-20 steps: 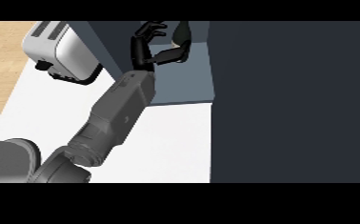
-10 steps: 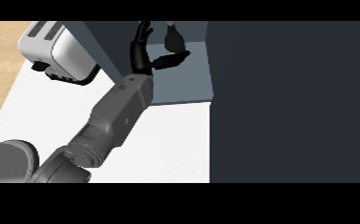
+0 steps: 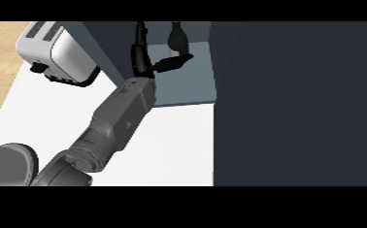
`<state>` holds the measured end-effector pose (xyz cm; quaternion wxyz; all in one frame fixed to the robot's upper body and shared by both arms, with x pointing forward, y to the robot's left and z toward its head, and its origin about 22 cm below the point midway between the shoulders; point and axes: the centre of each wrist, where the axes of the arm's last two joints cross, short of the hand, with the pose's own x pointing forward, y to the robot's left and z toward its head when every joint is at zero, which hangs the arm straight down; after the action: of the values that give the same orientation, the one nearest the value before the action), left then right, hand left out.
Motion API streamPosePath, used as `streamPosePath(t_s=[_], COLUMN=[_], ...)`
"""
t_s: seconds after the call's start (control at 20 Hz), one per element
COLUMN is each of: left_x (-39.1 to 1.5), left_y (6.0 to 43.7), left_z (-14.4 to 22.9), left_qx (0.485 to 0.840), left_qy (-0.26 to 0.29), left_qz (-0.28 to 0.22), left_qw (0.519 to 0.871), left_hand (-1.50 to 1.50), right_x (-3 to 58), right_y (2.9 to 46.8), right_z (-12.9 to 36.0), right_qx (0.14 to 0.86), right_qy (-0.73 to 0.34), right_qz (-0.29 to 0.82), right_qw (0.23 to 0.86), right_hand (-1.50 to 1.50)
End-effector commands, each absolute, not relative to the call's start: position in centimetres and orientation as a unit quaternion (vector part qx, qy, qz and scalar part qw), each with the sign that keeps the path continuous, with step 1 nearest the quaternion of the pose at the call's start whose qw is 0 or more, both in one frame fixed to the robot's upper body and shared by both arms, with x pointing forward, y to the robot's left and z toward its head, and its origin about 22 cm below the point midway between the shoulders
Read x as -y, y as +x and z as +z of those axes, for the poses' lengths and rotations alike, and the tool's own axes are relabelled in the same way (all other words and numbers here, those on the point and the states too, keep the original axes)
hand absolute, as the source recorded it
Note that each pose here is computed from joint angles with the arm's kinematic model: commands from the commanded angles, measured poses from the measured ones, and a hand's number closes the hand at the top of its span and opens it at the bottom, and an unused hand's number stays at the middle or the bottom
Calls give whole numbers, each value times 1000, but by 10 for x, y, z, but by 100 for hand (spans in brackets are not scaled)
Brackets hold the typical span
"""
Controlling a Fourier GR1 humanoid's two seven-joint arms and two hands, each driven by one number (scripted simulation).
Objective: Pick up the wine, place it into the cabinet and close the cabinet
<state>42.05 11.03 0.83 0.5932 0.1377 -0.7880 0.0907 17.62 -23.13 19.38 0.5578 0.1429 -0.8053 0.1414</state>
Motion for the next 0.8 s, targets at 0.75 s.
streamPosePath(t_s=[0.75], left_x=[-118], left_y=[413], left_z=[-7], left_qx=[800], left_qy=[77], left_qz=[74], left_qw=[591], left_hand=[-150], right_x=[233], right_y=[152], right_z=[197], right_qx=[809], right_qy=[154], right_qz=[143], right_qw=[550], right_hand=[-150])
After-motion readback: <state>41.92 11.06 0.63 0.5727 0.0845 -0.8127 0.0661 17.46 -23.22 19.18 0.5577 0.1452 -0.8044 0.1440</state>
